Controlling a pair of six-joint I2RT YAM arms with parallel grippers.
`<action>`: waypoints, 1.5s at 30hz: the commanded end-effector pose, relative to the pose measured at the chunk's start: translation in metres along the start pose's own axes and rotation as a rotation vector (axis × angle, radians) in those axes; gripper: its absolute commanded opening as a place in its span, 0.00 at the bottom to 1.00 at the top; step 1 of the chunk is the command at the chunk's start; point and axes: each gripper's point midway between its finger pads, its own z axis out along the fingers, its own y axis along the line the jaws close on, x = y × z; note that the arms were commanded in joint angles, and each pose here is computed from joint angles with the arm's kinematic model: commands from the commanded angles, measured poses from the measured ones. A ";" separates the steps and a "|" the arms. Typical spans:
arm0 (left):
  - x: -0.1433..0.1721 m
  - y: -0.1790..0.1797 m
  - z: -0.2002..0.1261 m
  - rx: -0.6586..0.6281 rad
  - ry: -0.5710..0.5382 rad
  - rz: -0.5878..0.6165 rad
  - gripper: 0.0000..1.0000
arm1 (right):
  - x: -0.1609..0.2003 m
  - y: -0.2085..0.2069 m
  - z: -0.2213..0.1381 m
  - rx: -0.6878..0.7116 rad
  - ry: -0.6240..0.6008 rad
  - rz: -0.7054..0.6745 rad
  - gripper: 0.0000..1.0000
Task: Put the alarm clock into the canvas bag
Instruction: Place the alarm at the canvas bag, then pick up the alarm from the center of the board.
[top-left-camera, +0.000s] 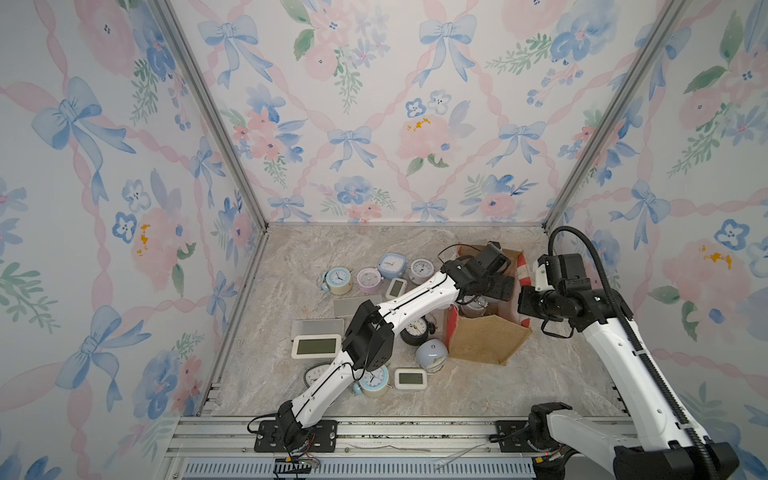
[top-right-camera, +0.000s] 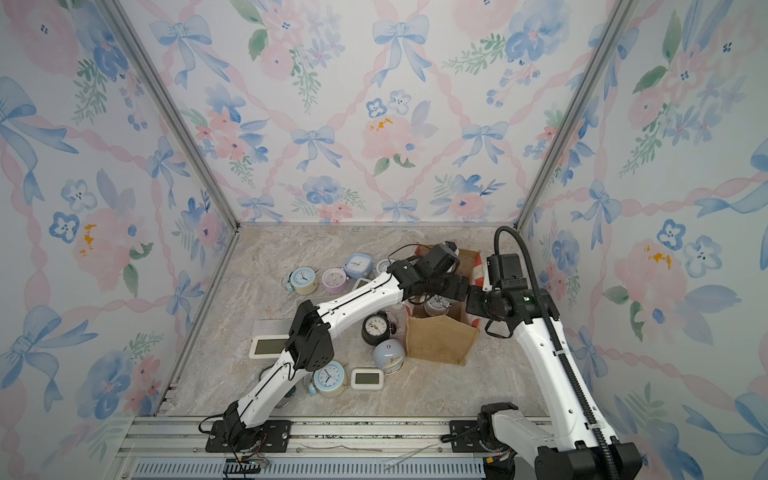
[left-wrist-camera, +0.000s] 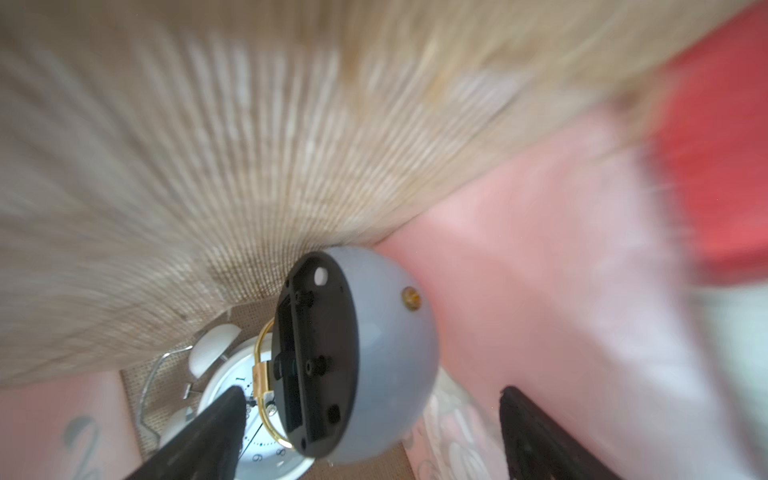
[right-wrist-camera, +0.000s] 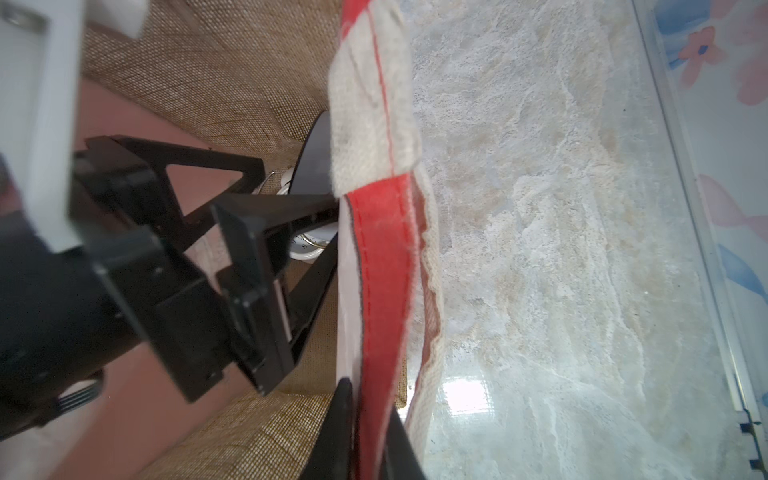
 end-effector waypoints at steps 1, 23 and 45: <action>-0.018 -0.008 -0.031 0.001 -0.046 0.032 0.94 | 0.001 0.001 -0.005 0.004 -0.006 -0.023 0.12; -0.065 0.012 -0.135 -0.115 -0.211 0.087 0.91 | 0.001 0.001 -0.003 0.003 -0.002 -0.027 0.12; -0.015 0.178 -0.247 -0.423 -0.209 -0.104 0.90 | -0.002 0.004 0.000 0.001 0.003 -0.030 0.12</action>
